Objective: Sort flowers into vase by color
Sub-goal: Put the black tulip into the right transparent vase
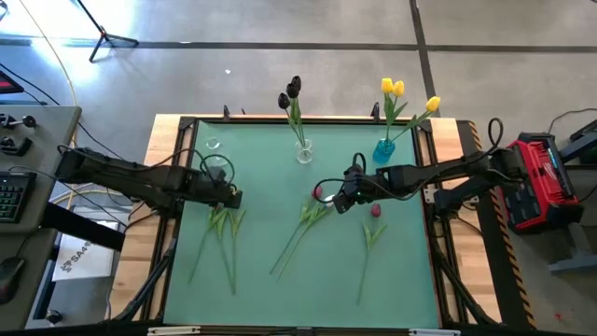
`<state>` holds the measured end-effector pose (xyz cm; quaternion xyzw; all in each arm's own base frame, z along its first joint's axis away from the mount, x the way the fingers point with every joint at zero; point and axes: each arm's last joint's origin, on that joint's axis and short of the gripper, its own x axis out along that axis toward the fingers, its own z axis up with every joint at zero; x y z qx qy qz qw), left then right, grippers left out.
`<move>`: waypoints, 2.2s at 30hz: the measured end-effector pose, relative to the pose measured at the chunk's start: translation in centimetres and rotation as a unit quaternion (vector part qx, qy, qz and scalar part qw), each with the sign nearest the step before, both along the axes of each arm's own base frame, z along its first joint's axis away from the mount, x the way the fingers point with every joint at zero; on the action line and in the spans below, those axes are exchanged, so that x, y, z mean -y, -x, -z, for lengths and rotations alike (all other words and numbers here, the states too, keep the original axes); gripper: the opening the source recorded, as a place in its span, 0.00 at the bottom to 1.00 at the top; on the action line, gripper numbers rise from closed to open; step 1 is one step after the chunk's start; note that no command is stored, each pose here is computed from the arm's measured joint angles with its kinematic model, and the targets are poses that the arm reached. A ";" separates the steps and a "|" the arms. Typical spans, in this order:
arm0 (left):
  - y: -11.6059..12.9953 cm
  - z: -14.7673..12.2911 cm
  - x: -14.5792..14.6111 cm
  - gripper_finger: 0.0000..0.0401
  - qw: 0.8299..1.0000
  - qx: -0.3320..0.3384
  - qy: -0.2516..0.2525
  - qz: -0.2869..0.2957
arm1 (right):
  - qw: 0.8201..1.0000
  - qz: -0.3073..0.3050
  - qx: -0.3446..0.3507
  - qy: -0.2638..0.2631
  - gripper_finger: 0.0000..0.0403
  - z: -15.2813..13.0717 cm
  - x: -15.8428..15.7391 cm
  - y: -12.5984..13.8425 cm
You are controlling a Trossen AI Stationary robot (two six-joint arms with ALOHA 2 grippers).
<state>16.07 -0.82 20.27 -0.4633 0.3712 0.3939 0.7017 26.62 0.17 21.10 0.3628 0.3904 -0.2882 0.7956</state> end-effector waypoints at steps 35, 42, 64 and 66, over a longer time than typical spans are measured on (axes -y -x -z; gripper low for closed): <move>-3.2 6.1 0.8 0.02 0.998 -0.065 -0.008 0.022 | 1.000 -0.012 -0.016 -0.005 0.44 0.1 0.0 0.2; -4.9 5.3 0.3 0.01 0.999 0.031 0.004 0.031 | 1.000 -0.007 -0.016 0.003 0.44 0.1 0.0 0.2; -10.3 -10.2 -7.6 0.00 0.717 0.400 -0.554 0.140 | 1.000 -0.001 -0.022 0.004 0.44 0.2 0.0 0.4; -10.8 -11.5 -8.5 0.00 0.699 0.384 -0.586 0.144 | 1.000 0.004 -0.021 0.001 0.44 0.2 0.0 0.4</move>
